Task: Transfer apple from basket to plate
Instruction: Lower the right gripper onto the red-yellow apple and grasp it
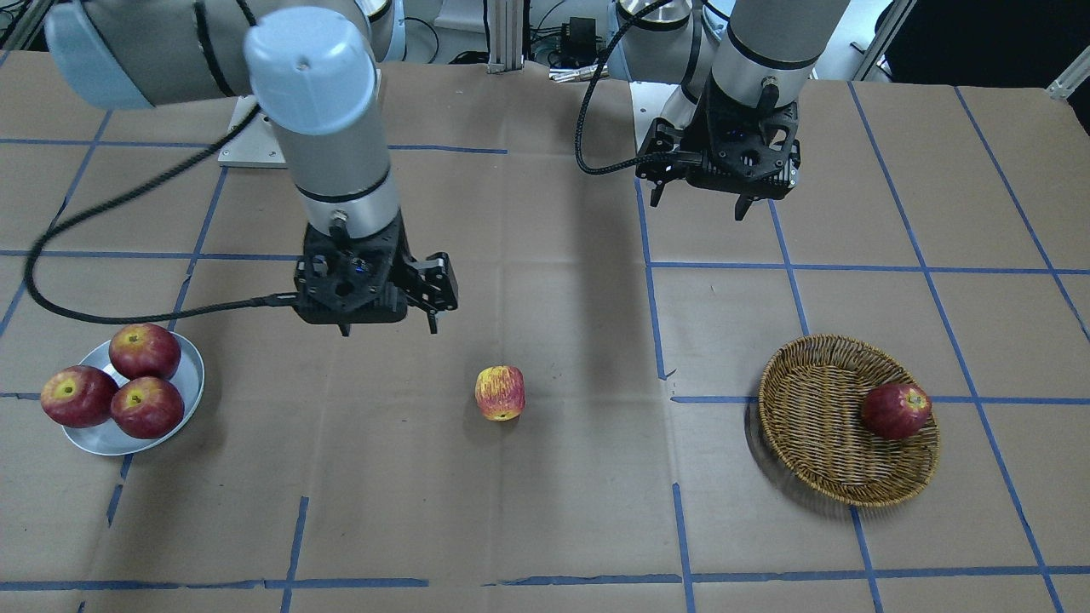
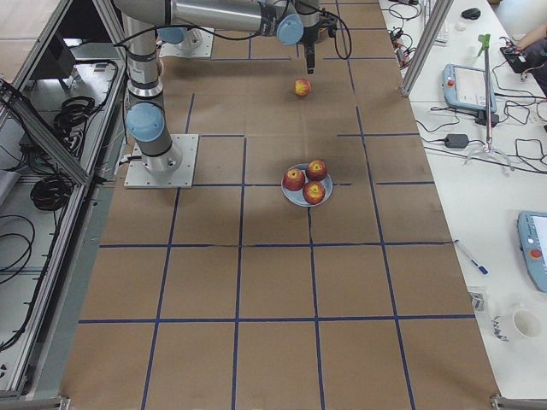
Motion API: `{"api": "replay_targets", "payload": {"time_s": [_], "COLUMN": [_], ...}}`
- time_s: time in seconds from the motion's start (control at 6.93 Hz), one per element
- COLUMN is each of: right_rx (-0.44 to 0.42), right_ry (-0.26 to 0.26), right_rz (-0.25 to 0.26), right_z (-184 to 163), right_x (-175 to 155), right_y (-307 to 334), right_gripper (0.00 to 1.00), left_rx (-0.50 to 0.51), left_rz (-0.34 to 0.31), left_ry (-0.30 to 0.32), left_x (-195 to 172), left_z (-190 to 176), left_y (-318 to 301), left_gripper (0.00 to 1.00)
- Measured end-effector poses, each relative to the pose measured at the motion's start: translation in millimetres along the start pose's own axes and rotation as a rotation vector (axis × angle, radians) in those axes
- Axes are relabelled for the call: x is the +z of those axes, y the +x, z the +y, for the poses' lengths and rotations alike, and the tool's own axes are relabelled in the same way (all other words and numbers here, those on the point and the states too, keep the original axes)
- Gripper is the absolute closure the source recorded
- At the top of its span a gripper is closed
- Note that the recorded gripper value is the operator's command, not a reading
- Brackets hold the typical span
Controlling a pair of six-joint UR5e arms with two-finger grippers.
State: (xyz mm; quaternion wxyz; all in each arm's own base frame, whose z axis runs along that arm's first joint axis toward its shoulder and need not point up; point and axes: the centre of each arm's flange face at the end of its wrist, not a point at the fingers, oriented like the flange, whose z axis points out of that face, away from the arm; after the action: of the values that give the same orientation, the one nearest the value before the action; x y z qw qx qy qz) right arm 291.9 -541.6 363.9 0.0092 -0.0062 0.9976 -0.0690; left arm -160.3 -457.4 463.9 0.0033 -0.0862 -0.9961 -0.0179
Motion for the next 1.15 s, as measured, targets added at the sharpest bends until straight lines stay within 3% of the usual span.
{"api": "replay_targets", "payload": {"time_s": [0.58, 1.15], "right_rx": [0.003, -0.01], "right_ry": [0.021, -0.028], "right_rz": [0.047, 0.071], "right_z": [9, 23], "right_x": [122, 168], "right_y": [-79, -83], "right_gripper": [0.0, 0.01], "left_rx": [-0.001, -0.004], "left_rz": [0.0, 0.001], "left_ry": [0.001, 0.002], "left_x": [0, 1], "left_z": [0, -2], "left_y": [-2, -3], "left_gripper": [0.01, 0.01]}}
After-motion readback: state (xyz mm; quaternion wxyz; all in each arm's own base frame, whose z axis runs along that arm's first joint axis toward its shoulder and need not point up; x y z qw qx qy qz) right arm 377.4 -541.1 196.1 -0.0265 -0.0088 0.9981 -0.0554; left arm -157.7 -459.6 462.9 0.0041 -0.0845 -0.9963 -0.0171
